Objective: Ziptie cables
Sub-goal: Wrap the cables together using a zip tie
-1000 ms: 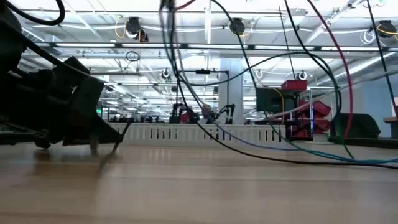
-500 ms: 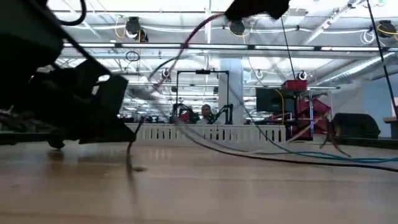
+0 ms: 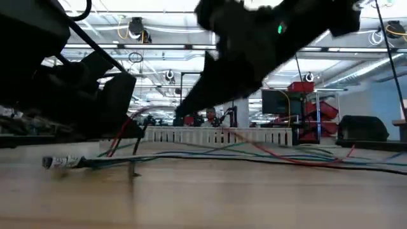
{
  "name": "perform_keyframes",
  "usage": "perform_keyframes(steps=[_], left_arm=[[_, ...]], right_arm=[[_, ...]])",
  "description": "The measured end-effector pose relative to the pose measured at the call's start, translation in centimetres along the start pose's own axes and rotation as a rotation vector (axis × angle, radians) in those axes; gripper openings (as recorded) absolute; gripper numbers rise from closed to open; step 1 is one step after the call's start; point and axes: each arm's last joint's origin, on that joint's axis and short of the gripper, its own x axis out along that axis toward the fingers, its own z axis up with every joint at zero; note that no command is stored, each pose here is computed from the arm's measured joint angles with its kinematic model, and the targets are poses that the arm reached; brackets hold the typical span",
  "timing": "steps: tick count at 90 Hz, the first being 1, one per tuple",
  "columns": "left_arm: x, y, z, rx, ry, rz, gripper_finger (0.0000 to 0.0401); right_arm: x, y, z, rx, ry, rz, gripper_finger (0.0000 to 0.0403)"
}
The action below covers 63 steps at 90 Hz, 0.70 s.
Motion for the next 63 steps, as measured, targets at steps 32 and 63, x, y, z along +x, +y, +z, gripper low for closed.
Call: perform_keyframes(steps=[32, 63], left_arm=[[-0.1, 0.0, 0.1, 0.048, 0.024, -0.006, 0.0000], [-0.2, 0.0, 0.1, 0.066, 0.041, -0.016, 0.0000]], right_arm=[[-3.9, -1.6, -1.7, -0.074, 0.366, -0.123, 0.0130], [-6.1, 1.4, 0.9, -0.176, 0.138, 0.057, 0.0131]])
